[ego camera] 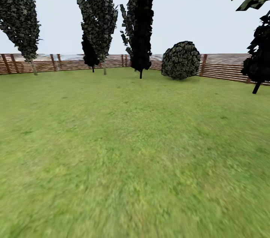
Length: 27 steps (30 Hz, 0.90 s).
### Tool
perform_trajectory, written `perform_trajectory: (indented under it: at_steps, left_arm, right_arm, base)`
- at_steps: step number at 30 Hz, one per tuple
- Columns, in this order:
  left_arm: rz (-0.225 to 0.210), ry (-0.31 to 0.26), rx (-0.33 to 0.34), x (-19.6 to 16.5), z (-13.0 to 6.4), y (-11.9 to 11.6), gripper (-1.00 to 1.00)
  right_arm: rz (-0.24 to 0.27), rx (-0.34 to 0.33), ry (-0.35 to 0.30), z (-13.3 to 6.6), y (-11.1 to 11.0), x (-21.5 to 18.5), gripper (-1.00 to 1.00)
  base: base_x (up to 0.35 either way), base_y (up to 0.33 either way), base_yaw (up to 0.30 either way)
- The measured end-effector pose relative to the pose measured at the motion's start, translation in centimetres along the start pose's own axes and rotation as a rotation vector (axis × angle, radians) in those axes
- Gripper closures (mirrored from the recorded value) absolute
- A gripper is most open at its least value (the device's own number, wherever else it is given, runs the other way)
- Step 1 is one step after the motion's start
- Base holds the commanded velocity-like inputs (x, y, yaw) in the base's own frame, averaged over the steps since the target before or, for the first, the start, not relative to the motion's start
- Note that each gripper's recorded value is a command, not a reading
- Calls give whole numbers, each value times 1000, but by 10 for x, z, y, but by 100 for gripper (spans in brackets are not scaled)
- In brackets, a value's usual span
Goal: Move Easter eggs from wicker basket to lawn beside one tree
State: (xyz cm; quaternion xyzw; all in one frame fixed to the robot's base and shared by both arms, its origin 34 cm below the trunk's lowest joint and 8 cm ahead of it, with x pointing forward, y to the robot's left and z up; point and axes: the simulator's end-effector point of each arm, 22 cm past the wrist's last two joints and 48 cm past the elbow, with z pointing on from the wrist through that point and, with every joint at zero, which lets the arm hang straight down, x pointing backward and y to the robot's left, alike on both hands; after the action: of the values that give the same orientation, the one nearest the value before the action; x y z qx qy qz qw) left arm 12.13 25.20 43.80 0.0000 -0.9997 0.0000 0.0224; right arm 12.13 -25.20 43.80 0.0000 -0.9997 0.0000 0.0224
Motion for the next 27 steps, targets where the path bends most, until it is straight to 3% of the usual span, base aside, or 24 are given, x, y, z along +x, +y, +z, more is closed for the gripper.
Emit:
perform_trajectory:
  at_steps: [4,15,27]
  left_arm:
    - [-1,-33,-8,-13,0,9,-100]
    - [-1,-35,-10,-13,0,10,-100]
    - [3,-50,-19,-15,0,15,-100]
  right_arm:
    - [-4,-2,-5,0,0,-1,-100]
    - [-2,-2,-3,0,0,0,-100]
    - [-2,-16,13,0,19,7,-100]
  base:
    - [0,0,0]
    - [0,0,10]
    - [0,0,231]
